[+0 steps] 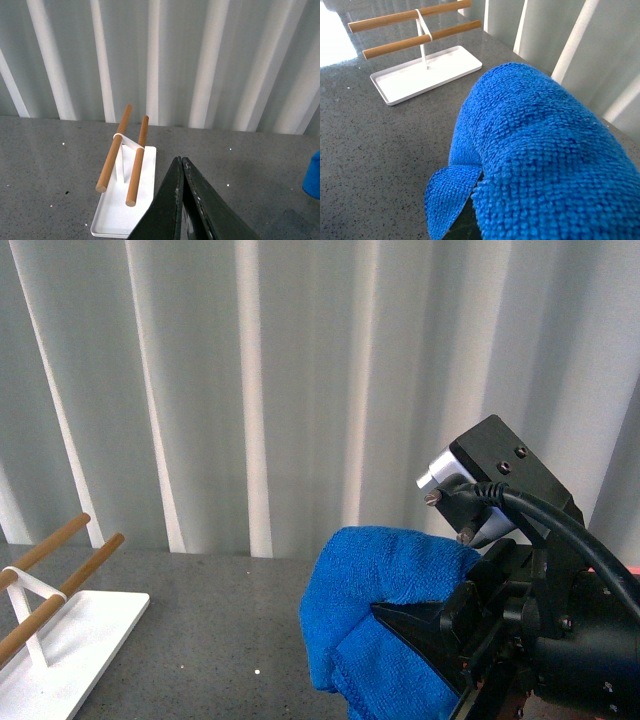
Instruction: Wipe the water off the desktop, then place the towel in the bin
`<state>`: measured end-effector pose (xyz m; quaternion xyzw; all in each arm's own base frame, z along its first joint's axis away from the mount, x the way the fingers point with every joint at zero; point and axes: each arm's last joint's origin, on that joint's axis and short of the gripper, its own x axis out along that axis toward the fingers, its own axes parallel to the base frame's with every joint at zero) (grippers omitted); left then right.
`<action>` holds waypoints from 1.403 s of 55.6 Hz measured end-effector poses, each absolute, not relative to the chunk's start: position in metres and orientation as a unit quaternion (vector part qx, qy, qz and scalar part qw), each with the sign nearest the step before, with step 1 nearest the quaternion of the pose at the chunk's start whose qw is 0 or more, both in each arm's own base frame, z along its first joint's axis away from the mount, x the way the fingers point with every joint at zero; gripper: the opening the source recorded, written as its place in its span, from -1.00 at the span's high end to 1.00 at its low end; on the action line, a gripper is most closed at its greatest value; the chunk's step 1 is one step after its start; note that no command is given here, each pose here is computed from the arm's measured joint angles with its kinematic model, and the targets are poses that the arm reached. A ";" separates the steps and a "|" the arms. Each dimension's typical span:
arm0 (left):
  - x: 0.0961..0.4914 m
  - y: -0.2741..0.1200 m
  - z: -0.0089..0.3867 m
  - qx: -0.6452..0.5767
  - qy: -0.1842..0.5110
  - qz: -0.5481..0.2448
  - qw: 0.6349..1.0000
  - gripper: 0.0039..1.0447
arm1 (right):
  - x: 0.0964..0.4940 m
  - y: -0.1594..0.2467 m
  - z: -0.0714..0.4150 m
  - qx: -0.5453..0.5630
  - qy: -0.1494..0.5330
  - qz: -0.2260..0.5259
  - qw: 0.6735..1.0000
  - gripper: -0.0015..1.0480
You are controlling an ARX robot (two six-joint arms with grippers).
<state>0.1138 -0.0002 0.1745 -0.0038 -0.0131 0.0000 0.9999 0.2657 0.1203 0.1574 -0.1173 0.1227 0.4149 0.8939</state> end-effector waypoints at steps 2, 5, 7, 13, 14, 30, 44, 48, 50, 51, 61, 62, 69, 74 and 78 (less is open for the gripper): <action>0.113 0.000 0.175 -0.004 -0.013 0.000 1.000 0.93 | 0.265 0.121 0.157 -0.117 0.122 0.416 0.894 0.89; 0.112 0.000 0.174 -0.004 -0.013 0.000 1.000 0.93 | 0.265 0.122 0.157 -0.116 0.123 0.417 0.893 0.89; 0.111 0.000 0.174 -0.004 -0.013 0.000 1.000 0.93 | 0.264 0.123 0.157 -0.115 0.123 0.418 0.893 0.89; 0.109 0.000 0.174 -0.004 -0.013 0.000 1.000 0.93 | 0.262 0.125 0.155 -0.114 0.127 0.420 0.891 0.89; 0.109 0.000 0.174 -0.004 -0.013 0.000 1.000 0.93 | 0.261 0.126 0.154 -0.114 0.128 0.421 0.891 0.89; 0.097 0.000 0.171 -0.004 -0.012 -0.001 1.000 0.93 | 0.258 0.135 0.143 -0.112 0.140 0.428 0.886 0.89; 0.097 0.000 0.171 -0.004 -0.010 -0.001 1.000 0.58 | 0.258 0.138 0.140 -0.097 0.143 0.428 0.887 0.89; 0.097 0.000 0.171 -0.004 -0.010 -0.001 1.000 0.34 | 0.260 0.137 0.137 -0.079 0.154 0.420 0.891 0.89; 0.097 0.000 0.171 -0.004 -0.010 -0.001 1.000 0.24 | 0.261 0.135 0.133 -0.073 0.167 0.412 0.893 0.89; 0.097 0.000 0.171 -0.004 -0.010 -0.001 1.000 0.17 | 0.261 0.134 0.130 -0.070 0.177 0.405 0.894 0.89; 0.096 0.000 0.171 -0.004 -0.010 -0.001 1.000 -0.38 | 0.283 0.118 0.084 -0.071 0.346 0.317 0.880 0.89; 0.097 0.000 0.171 -0.004 -0.010 -0.001 1.000 -0.44 | 0.284 0.118 0.082 -0.071 0.355 0.314 0.878 0.89; 0.097 0.000 0.171 -0.004 -0.010 -0.001 1.000 -0.88 | 0.300 0.113 0.059 -0.069 0.437 0.288 0.849 0.89; 0.097 0.000 0.171 -0.003 -0.010 -0.001 1.000 -0.87 | 0.316 0.117 0.054 -0.079 0.464 0.273 0.839 0.89; 0.097 0.000 0.171 -0.003 -0.010 -0.001 1.000 -0.88 | 0.329 0.119 0.050 -0.086 0.481 0.261 0.833 0.89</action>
